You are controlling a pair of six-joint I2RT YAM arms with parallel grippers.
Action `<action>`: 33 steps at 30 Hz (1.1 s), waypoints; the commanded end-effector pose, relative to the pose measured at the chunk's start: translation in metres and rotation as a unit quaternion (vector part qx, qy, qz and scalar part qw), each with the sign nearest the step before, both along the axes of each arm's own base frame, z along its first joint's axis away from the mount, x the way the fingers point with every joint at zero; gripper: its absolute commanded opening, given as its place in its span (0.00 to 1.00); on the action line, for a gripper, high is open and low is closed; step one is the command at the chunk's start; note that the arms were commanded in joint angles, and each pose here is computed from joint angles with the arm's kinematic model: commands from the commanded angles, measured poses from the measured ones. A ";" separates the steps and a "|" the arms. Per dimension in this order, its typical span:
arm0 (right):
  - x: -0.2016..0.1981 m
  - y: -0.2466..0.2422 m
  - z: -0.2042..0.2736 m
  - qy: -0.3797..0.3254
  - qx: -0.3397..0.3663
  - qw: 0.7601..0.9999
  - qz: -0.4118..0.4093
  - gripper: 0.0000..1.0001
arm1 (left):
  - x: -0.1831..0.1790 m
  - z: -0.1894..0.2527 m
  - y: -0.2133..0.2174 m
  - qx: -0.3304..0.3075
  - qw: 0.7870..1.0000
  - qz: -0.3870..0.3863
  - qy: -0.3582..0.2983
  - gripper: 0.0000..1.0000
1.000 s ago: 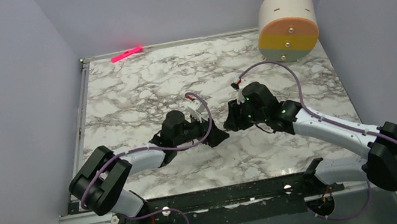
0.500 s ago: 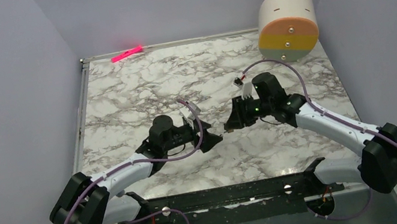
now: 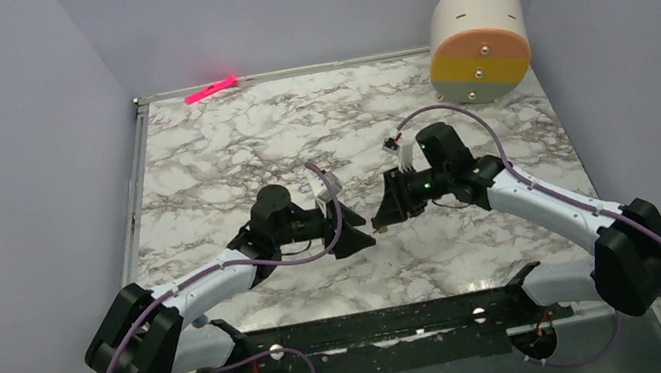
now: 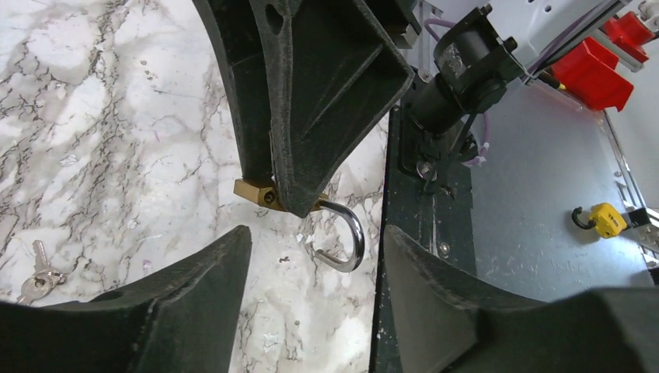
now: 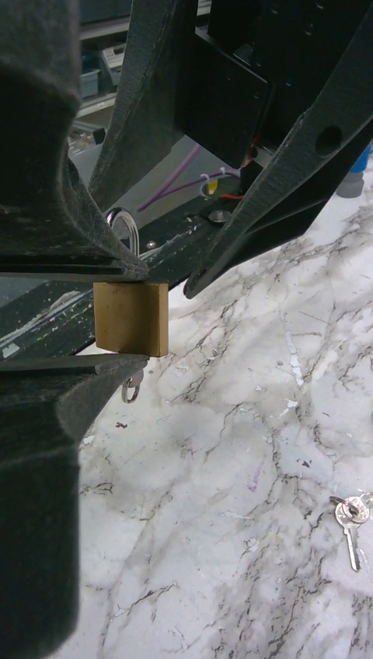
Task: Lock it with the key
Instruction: Lock the lock.
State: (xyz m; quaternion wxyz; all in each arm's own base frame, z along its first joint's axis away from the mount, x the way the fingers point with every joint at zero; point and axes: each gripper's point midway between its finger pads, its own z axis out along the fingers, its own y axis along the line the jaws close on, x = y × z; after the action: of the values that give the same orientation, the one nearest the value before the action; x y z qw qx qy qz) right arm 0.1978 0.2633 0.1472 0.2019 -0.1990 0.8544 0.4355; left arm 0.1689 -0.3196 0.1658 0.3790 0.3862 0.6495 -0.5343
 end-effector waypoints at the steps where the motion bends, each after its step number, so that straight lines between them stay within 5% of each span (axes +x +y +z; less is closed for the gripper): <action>1: -0.006 0.002 -0.003 0.014 0.011 1.000 0.016 0.01 | -0.007 0.010 -0.004 -0.012 0.999 -0.033 -0.003 0.59; 11: -0.005 0.001 -0.004 0.017 0.010 1.000 0.015 0.01 | -0.009 0.004 -0.007 -0.005 0.999 -0.047 0.007 0.33; 25: -0.006 0.004 -0.013 0.037 0.006 0.999 0.016 0.01 | -0.014 0.009 -0.009 -0.010 0.998 -0.068 0.006 0.31; 27: -0.006 0.004 -0.014 0.040 0.005 0.999 0.016 0.01 | -0.016 0.009 -0.009 -0.011 0.997 -0.073 0.007 0.24; 29: -0.006 0.004 -0.015 0.042 0.005 0.999 0.017 0.01 | -0.016 0.007 -0.010 -0.009 0.997 -0.072 0.011 0.00; 33: -0.005 0.004 -0.015 0.043 0.004 0.999 0.017 0.01 | -0.016 0.007 -0.010 -0.009 0.997 -0.073 0.011 0.00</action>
State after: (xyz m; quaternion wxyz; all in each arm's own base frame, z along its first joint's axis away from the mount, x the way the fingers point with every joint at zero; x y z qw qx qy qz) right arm 0.1952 0.2633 0.1267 0.1641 -0.1881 0.8661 0.4331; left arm 0.1554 -0.3252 0.1592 0.3307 0.4072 0.6412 -0.5601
